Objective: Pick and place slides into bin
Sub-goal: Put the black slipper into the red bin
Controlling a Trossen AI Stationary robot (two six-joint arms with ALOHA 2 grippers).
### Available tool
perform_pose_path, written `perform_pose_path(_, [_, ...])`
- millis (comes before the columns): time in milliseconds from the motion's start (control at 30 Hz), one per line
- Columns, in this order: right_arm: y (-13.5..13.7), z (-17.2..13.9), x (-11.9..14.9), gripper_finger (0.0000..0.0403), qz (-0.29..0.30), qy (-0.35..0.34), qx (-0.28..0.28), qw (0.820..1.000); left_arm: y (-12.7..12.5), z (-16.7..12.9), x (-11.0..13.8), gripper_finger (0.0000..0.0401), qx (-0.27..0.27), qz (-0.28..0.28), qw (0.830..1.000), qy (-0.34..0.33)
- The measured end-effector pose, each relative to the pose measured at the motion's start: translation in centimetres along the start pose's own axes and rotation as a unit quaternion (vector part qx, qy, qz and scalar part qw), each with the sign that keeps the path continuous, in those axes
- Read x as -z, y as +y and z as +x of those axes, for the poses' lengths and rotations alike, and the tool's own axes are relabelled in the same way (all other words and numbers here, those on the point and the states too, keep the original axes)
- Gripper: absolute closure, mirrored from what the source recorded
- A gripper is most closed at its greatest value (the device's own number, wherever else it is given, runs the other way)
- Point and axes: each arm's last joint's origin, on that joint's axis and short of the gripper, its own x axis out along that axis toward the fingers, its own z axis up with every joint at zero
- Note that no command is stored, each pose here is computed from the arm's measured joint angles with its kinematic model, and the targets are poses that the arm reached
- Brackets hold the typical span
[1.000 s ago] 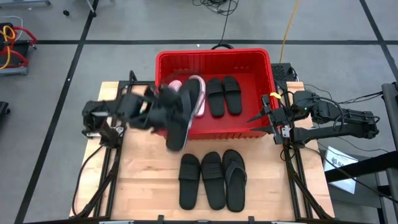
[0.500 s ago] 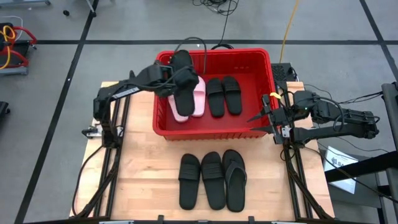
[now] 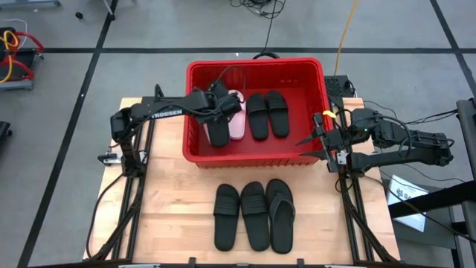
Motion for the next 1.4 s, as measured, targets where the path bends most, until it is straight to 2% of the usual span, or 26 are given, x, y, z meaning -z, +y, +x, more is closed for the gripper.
perform_pose_path(267, [0.0,0.0,0.0,0.0273,0.000,0.000,0.000,1.000,-0.2,2.6,1.4,0.0401,-0.013,0.051,0.999,0.007])
perform_pose_path(467, [0.0,0.0,0.0,0.0273,0.000,0.000,0.000,1.000,0.1,3.6,2.0,0.0401,-0.027,0.042,0.999,0.019])
perform_pose_path(600, [0.0,0.0,0.0,0.0273,0.000,0.000,0.000,1.000,0.4,4.4,2.5,0.0398,-0.014,0.046,0.998,0.041])
perform_pose_path(1067, [0.0,0.0,0.0,0.0273,0.000,0.001,0.000,1.000,0.9,5.0,2.3,0.0356,-0.007,0.047,0.997,0.053])
perform_pose_path(1400, [0.0,0.0,0.0,0.0273,0.000,0.001,0.000,1.000,0.9,5.0,2.4,0.0290,-0.005,0.049,0.997,0.055])
